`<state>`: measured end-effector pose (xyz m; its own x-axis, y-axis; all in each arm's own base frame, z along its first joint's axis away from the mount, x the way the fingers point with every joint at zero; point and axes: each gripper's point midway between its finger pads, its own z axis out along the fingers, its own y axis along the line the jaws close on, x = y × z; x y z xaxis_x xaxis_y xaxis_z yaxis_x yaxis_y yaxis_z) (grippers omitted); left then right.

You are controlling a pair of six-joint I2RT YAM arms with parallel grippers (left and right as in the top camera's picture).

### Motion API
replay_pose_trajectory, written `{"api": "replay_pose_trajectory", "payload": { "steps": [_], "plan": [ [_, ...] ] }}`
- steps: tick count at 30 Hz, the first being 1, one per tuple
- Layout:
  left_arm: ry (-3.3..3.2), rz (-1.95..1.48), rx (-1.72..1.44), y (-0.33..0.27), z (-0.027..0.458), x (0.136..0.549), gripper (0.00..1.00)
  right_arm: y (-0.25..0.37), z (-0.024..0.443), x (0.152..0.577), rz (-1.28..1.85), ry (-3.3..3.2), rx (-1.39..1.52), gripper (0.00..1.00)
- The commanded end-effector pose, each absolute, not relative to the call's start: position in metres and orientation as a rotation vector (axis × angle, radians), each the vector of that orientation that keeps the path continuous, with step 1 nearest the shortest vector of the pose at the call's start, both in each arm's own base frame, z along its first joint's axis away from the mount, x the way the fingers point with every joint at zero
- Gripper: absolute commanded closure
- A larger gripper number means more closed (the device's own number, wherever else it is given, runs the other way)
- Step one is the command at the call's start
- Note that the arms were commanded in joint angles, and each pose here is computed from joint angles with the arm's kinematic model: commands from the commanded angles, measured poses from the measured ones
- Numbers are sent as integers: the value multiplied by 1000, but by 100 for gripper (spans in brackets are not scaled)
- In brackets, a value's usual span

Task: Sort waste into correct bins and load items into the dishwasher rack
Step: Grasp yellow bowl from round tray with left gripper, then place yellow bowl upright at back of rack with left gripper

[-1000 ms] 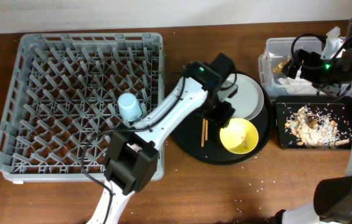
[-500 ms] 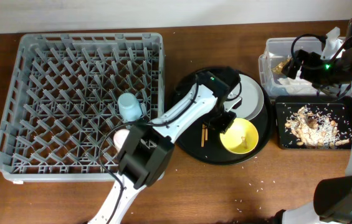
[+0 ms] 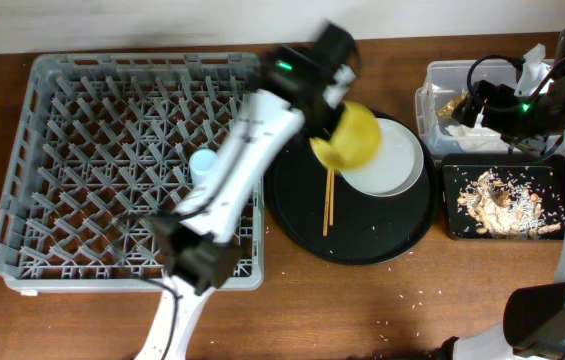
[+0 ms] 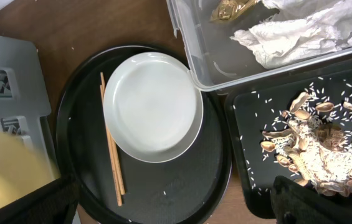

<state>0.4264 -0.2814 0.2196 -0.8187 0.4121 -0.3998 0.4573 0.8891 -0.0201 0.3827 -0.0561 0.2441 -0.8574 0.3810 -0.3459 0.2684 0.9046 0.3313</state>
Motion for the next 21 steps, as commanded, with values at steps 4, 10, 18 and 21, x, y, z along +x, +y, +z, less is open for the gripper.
{"api": "replay_pose_trajectory", "payload": {
  "steps": [4,10,18,21],
  "plan": [
    [2327,769,48,-96,290,504,99,-57,242,383,370,2666,473,1],
    [2187,1107,-128,-59,245,536,99,-57,241,383,369,2668,473,1],
    [2161,1214,-140,-65,199,543,99,-61,240,382,339,2672,481,1],
    [2162,1198,-142,-69,198,543,99,-62,240,382,335,2672,481,1]
  ]
}}
